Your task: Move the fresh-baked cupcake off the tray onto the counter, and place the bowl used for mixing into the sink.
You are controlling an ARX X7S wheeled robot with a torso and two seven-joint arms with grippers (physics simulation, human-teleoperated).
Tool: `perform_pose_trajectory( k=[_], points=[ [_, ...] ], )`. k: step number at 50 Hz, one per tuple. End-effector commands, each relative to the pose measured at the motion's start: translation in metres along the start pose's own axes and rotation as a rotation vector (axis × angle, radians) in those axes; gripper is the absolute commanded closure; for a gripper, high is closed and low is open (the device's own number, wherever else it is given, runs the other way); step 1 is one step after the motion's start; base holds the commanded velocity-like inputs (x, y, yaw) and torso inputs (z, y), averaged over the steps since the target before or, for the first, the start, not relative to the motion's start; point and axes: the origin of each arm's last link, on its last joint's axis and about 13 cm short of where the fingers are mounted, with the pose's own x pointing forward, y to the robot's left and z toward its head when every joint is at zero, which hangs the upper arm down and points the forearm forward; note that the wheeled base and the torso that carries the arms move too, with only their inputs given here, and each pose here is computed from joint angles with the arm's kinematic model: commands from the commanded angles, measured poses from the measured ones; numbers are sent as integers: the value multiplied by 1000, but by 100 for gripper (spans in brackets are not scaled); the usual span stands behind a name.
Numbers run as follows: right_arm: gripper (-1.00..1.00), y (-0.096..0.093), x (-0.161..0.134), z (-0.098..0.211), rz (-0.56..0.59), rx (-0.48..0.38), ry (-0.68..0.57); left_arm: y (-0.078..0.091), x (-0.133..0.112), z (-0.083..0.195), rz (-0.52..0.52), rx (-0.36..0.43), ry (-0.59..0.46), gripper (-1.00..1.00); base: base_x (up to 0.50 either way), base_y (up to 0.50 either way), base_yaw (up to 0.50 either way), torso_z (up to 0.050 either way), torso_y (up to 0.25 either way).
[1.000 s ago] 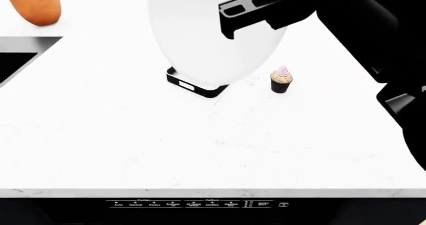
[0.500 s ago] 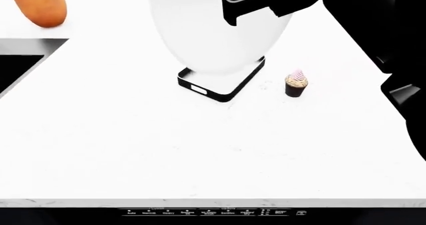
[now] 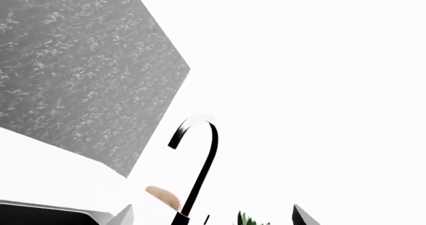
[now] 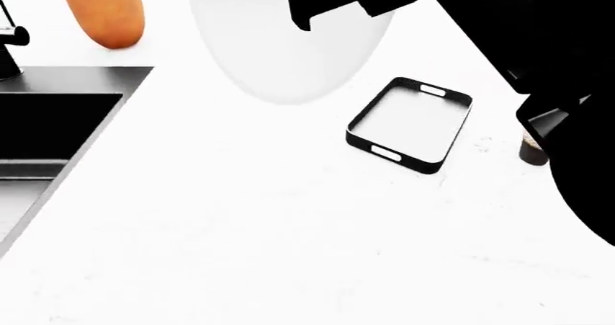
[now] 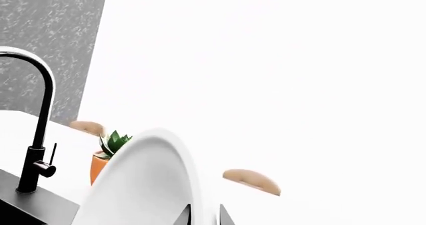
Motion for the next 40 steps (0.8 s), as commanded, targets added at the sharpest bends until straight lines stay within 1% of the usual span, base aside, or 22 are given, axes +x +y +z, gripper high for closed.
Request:
perform_pose_trajectory(
  k=[1, 8, 40],
  points=[
    [100, 0, 4, 1, -3, -19, -8, 2, -2, 2, 11, 4, -10, -100, 0, 500, 0, 0, 0],
    [100, 2, 4, -3, 7, -14, -1, 2, -2, 1, 12, 9, -11, -100, 0, 500, 0, 0, 1],
    [100, 0, -2, -4, 5, -3, -12, 2, -2, 2, 20, 15, -16, -100, 0, 500, 0, 0, 1]
  ],
)
